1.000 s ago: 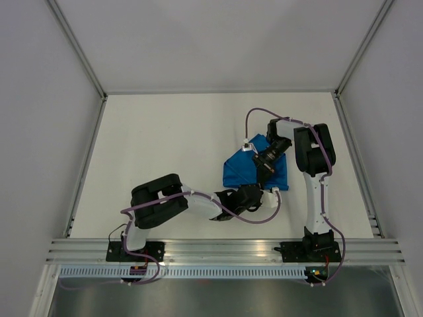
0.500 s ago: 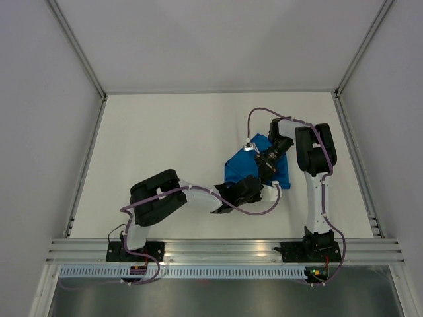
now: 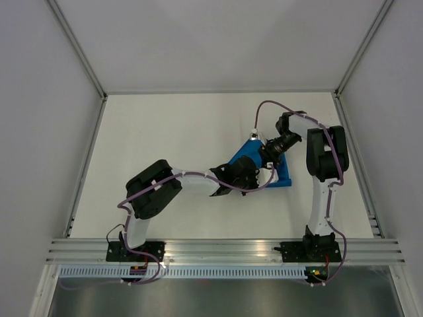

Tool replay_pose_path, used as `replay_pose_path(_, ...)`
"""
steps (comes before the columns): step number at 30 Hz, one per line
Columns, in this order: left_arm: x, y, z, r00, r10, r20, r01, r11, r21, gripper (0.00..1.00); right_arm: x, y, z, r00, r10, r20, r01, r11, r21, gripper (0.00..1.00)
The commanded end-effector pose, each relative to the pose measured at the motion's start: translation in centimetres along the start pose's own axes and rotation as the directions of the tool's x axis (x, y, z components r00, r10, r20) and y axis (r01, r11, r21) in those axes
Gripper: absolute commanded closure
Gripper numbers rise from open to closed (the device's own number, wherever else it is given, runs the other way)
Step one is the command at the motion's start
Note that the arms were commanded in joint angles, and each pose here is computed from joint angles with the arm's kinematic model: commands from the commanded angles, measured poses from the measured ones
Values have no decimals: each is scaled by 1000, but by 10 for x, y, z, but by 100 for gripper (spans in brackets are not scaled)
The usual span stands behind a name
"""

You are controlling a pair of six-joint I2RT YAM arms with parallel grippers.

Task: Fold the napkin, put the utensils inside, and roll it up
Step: Roll the napkin with the utensil

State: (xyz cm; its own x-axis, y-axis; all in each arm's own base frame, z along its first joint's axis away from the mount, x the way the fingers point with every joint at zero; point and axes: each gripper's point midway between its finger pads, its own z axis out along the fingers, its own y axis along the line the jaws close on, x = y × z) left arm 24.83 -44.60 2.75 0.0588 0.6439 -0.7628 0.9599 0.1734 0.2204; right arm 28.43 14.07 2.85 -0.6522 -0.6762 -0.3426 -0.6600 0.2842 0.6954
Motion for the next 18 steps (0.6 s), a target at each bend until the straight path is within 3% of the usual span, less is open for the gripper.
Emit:
replay_pose_path(1,60,-54,-7,964,-161,-211,207,954,217,98,-30,-18,-38,986,-111,124,86,977,193,43)
replay_pose_path(6,56,-49,-8,938,-257,-232,317,907,277,98,-43,-22,-76,961,-136,239,55,946,318,43)
replay_pose_path(10,53,-45,-12,900,-356,-251,428,828,363,98,-31,-21,-98,935,-199,293,56,900,432,43)
replay_pose_path(11,54,-45,-12,888,-378,-262,454,809,374,98,-37,-18,-115,916,-279,289,95,850,519,43)
replay_pose_path(13,54,-43,-14,871,-410,-270,489,774,404,98,-19,-16,-103,913,-298,279,100,826,554,42)
replay_pose_path(14,56,-44,-12,855,-427,-294,516,751,411,98,-29,-8,-117,876,-401,270,152,758,634,41)
replay_pose_path(18,64,-46,-9,800,-479,-361,599,663,449,98,-15,6,-108,831,-525,185,245,643,726,39)
